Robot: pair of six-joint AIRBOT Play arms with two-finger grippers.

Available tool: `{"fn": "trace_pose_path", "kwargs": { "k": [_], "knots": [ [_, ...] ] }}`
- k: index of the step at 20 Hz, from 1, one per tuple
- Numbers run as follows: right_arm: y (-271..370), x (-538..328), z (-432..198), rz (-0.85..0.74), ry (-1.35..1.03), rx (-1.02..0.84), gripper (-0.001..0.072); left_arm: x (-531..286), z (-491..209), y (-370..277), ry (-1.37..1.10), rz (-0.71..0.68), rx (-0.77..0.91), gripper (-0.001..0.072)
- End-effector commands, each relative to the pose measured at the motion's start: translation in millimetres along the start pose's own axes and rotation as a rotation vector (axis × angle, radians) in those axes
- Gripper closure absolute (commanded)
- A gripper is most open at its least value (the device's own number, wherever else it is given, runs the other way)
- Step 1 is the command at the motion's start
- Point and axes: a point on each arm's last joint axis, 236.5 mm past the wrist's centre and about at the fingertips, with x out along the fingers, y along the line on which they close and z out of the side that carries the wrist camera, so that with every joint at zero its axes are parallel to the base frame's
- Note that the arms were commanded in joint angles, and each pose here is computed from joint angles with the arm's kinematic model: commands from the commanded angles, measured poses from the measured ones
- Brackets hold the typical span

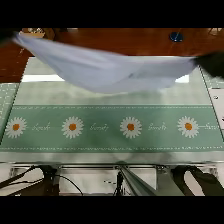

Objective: Fold the shirts.

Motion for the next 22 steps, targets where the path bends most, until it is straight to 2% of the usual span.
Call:
{"fn": "trace_pose_path", "kwargs": {
  "k": [1, 4, 7, 11, 14, 16, 22],
  "knots": [
    [86, -126, 102, -0.050, -0.366, -0.232, 0.0697, -76, 70, -155, -0.314, 0.016, 0.390, 0.0687],
    [126, -202, 136, -0.155, -0.544, -0.375, 0.0697, -132, 69, -234, -0.460, 0.171, 0.562, 0.0687],
    [146, -249, 134, -0.231, -0.602, -0.433, 0.0697, -178, 41, -257, -0.525, 0.402, 0.589, 0.0687],
    [132, -273, 103, -0.368, -0.511, -0.447, 0.0698, -213, -7, -264, -0.488, 0.572, 0.585, 0.0687],
    [95, -279, 69, -0.511, -0.362, -0.402, 0.0698, -218, -48, -226, -0.292, 0.678, 0.519, 0.0687],
    [74, -276, 46, -0.575, -0.232, -0.388, 0.0698, -211, -70, -201, -0.169, 0.691, 0.461, 0.0687],
    [25, -208, 27, -0.537, 0.085, -0.324, 0.0698, -150, -123, -113, 0.173, 0.607, 0.321, 0.0688]
  ]
}}
